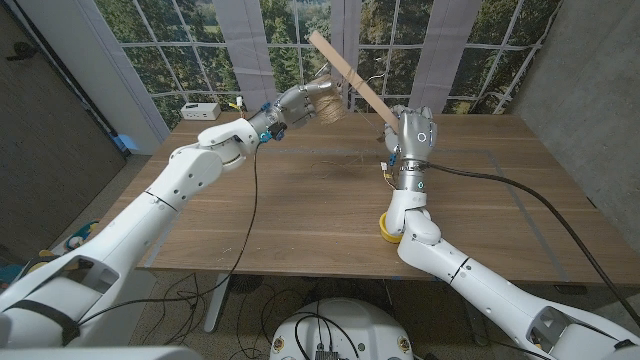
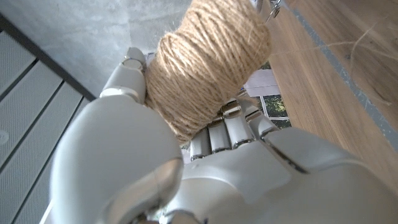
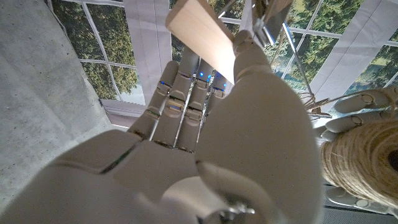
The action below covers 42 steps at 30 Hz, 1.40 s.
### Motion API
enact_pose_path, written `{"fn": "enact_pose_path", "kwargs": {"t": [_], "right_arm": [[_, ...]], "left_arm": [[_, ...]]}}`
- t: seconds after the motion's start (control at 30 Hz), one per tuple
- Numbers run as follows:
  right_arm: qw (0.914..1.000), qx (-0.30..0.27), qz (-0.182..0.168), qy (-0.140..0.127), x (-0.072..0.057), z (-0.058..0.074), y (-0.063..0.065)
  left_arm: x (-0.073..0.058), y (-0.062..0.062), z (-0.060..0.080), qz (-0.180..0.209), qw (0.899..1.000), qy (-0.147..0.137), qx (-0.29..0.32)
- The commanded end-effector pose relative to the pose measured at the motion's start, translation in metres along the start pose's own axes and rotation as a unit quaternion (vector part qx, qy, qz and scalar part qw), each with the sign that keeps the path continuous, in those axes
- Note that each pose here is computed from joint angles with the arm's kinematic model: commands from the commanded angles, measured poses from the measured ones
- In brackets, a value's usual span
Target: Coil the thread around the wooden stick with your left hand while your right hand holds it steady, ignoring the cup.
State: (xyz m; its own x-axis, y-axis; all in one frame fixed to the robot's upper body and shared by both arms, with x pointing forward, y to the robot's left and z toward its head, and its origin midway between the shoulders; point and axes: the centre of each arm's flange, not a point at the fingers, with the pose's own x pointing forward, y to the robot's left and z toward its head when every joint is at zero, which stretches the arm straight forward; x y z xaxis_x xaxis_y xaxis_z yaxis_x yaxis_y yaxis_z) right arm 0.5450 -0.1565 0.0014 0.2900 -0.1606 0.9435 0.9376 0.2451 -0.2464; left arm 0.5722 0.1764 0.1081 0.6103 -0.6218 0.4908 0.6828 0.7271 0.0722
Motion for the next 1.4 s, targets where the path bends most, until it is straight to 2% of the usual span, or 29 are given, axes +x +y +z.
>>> {"fn": "enact_pose_path", "kwargs": {"t": [0.03,0.1,0.23,0.33,0.4,0.7,0.77,0.83,0.87,0.93,1.0,1.07,1.13,1.2,1.23,1.27,1.33,1.4], "right_arm": [[0.9997,0.016,-0.005,0.019,0.002,-0.007,0.0],[0.9996,0.017,-0.005,0.02,0.003,-0.008,0.0],[0.9996,0.016,-0.008,0.023,0.003,-0.011,0.0],[0.9996,0.015,-0.008,0.021,0.004,-0.013,-0.001],[0.9996,0.017,-0.009,0.023,0.004,-0.014,-0.001],[0.9996,0.015,-0.015,0.018,0.005,-0.018,-0.002],[0.9997,0.015,-0.015,0.015,0.005,-0.018,-0.003],[0.9999,0.01,-0.012,0.004,0.006,-0.018,-0.004],[0.9999,0.01,-0.009,0.001,0.006,-0.018,-0.004],[0.9999,0.008,-0.007,-0.008,0.006,-0.018,-0.005],[0.9999,0.008,-0.003,-0.013,0.007,-0.018,-0.006],[0.9999,0.007,0.0,-0.015,0.007,-0.018,-0.007],[0.9998,0.008,0.005,-0.017,0.009,-0.019,-0.007],[0.9996,0.007,0.014,-0.022,0.011,-0.019,-0.008],[0.9995,0.009,0.019,-0.023,0.012,-0.018,-0.009],[0.9992,0.009,0.031,-0.025,0.015,-0.018,-0.01],[0.9985,0.011,0.045,-0.027,0.018,-0.016,-0.011],[0.9976,0.01,0.06,-0.033,0.021,-0.014,-0.011]], "left_arm": [[-0.009,0.014,-0.041,0.087,0.986,-0.069,-0.122],[-0.01,0.014,-0.048,0.107,0.98,-0.071,-0.153],[-0.012,0.016,-0.056,0.143,0.971,-0.083,-0.172],[-0.012,0.018,-0.063,0.152,0.968,-0.077,-0.184],[-0.013,0.018,-0.066,0.174,0.961,-0.076,-0.199],[-0.022,0.031,-0.069,0.262,0.939,-0.098,-0.199],[-0.023,0.037,-0.063,0.267,0.943,-0.095,-0.172],[-0.024,0.04,-0.06,0.293,0.936,-0.112,-0.157],[-0.025,0.042,-0.057,0.303,0.936,-0.108,-0.144],[-0.024,0.044,-0.057,0.313,0.929,-0.119,-0.154],[-0.025,0.045,-0.054,0.344,0.924,-0.113,-0.121],[-0.023,0.047,-0.053,0.344,0.925,-0.108,-0.117],[-0.024,0.049,-0.051,0.364,0.924,-0.095,-0.076],[-0.021,0.051,-0.052,0.362,0.924,-0.102,-0.067],[-0.021,0.051,-0.05,0.368,0.923,-0.098,-0.049],[-0.019,0.052,-0.048,0.372,0.924,-0.085,-0.006],[-0.015,0.054,-0.047,0.36,0.93,-0.074,0.011],[-0.013,0.054,-0.044,0.367,0.926,-0.076,0.045]]}}
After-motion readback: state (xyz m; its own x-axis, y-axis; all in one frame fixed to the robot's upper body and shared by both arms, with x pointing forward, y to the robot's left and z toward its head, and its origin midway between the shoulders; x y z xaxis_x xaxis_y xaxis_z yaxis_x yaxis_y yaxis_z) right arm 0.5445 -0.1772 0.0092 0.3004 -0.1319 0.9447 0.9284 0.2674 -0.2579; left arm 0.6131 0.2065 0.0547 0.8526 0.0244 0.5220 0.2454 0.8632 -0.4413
